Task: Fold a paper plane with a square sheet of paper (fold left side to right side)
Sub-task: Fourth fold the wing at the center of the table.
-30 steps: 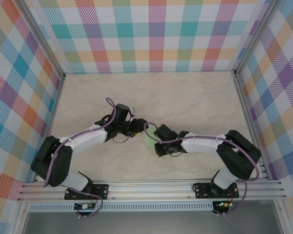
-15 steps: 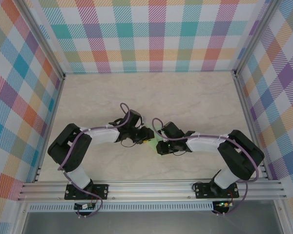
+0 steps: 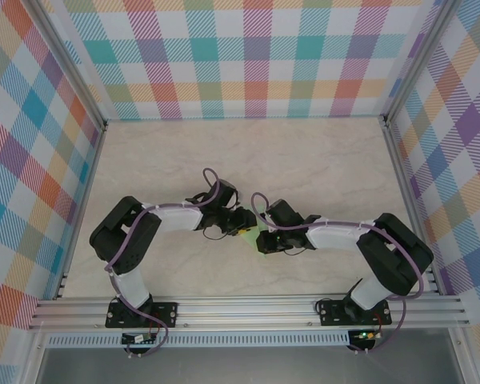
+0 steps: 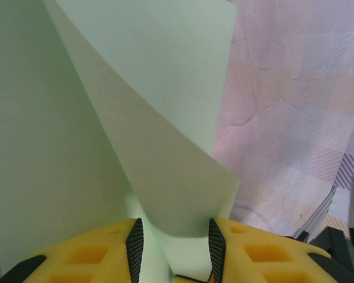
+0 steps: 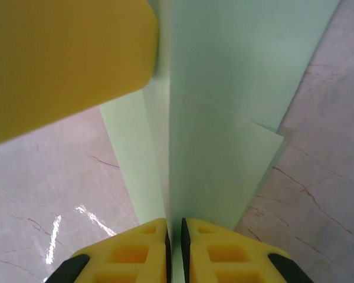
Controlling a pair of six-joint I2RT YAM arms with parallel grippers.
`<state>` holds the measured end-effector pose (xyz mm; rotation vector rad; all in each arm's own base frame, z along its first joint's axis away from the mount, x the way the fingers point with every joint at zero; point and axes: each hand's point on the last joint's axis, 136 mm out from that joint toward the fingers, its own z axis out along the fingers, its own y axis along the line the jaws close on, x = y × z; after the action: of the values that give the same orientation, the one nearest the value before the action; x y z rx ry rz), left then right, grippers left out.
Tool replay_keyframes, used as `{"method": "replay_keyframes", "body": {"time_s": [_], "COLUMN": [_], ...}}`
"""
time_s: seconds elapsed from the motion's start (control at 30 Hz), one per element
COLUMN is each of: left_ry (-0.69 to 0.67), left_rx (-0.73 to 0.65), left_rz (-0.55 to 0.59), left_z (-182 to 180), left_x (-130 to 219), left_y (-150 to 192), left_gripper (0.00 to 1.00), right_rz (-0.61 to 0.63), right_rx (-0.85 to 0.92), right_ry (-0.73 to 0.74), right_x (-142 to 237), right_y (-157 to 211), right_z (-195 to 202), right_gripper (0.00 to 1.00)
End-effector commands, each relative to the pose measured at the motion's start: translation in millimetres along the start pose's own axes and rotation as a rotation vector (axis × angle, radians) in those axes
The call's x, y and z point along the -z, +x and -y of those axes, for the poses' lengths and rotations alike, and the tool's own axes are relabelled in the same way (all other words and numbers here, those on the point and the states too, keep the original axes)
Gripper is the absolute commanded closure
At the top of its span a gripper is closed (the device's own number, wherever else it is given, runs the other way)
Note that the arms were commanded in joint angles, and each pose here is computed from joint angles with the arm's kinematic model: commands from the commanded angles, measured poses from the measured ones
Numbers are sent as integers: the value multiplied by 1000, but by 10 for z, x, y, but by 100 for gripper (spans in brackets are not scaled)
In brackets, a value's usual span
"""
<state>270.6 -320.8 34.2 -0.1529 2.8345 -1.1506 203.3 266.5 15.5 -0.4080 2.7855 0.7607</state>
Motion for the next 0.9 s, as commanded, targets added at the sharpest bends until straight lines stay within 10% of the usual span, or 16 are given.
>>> {"method": "replay_keyframes", "body": {"time_s": [0.0, 0.87], "left_ry": [0, -27], "left_rx": [-20, -19], "left_rz": [-4, 4], "left_z": [34, -43], "left_x": [-62, -53], "left_y": [-9, 2], "left_gripper": [62, 61], "right_rz": [-25, 141], "right_rx": [-31, -155], "right_ry": [15, -304], "right_x": [-5, 436], "right_y": [101, -300], "right_z": [95, 22], "right_gripper": [82, 60]}}
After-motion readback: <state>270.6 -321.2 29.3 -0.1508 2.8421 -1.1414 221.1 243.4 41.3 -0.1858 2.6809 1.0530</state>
